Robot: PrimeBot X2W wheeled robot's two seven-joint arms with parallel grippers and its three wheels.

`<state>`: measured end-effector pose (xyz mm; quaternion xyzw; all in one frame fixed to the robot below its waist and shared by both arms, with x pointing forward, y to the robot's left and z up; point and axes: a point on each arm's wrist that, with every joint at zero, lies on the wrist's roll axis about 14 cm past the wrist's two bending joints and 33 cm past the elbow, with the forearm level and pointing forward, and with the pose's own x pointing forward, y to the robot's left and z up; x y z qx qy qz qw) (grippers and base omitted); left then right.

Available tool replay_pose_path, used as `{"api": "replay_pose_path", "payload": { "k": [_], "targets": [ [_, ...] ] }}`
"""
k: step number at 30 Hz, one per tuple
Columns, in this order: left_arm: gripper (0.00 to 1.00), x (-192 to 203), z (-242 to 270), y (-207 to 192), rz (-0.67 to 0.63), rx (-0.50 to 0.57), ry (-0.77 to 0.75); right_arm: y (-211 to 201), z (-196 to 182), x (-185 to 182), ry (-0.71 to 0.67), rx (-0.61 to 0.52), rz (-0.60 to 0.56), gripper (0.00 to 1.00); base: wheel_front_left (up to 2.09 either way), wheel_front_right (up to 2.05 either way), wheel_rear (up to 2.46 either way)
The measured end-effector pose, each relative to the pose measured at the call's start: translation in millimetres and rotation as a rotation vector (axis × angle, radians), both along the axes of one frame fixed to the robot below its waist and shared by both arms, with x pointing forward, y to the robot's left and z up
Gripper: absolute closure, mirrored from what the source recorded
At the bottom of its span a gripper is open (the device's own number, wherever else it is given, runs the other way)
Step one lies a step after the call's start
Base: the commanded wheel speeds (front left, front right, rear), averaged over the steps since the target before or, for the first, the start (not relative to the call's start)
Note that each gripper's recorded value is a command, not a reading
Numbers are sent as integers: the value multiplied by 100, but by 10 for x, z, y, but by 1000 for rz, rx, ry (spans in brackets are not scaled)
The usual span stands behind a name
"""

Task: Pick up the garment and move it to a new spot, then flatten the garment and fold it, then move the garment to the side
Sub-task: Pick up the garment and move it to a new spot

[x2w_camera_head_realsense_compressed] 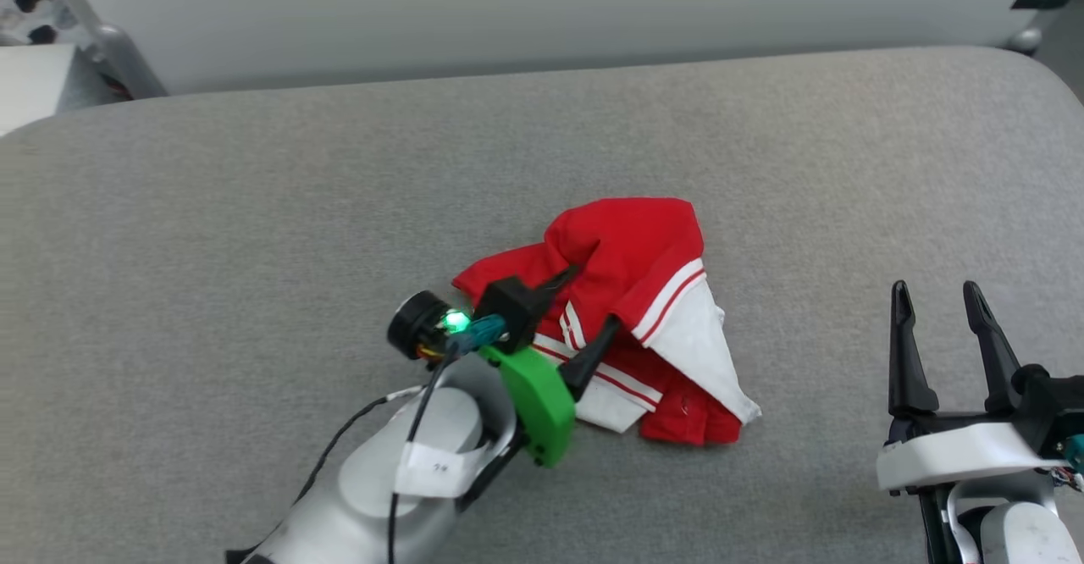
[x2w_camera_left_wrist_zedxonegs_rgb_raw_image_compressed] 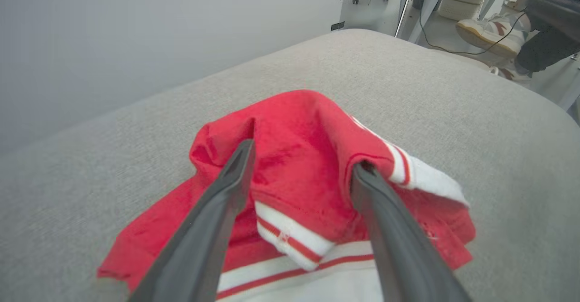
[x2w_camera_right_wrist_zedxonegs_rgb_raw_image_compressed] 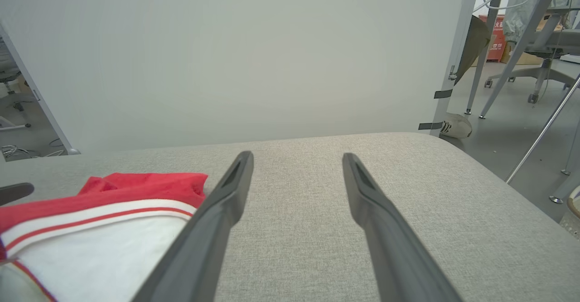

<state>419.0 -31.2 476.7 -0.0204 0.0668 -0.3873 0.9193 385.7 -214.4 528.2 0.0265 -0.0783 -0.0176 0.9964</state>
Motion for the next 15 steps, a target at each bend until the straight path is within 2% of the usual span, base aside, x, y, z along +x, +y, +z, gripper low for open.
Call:
{"api": "replay_pose_path", "payload": {
  "k": [3, 9, 10, 15],
  "targets": [
    [0, 11, 88, 317, 80, 6, -38, 79, 32, -20, -9, -2, 23, 0, 0, 0, 0],
    [0, 51, 520, 1010, 323, -82, -140, 195, 166, -77, -49, 0, 58, 0, 0, 0, 0],
    [0, -65, 660, 1334, 442, -134, -175, 256, 213, -118, -63, 0, 76, 0, 0, 0, 0],
    [0, -318, 646, 1752, 616, -168, -188, 397, 334, -138, -101, -2, 119, 0, 0, 0, 0]
  ]
}}
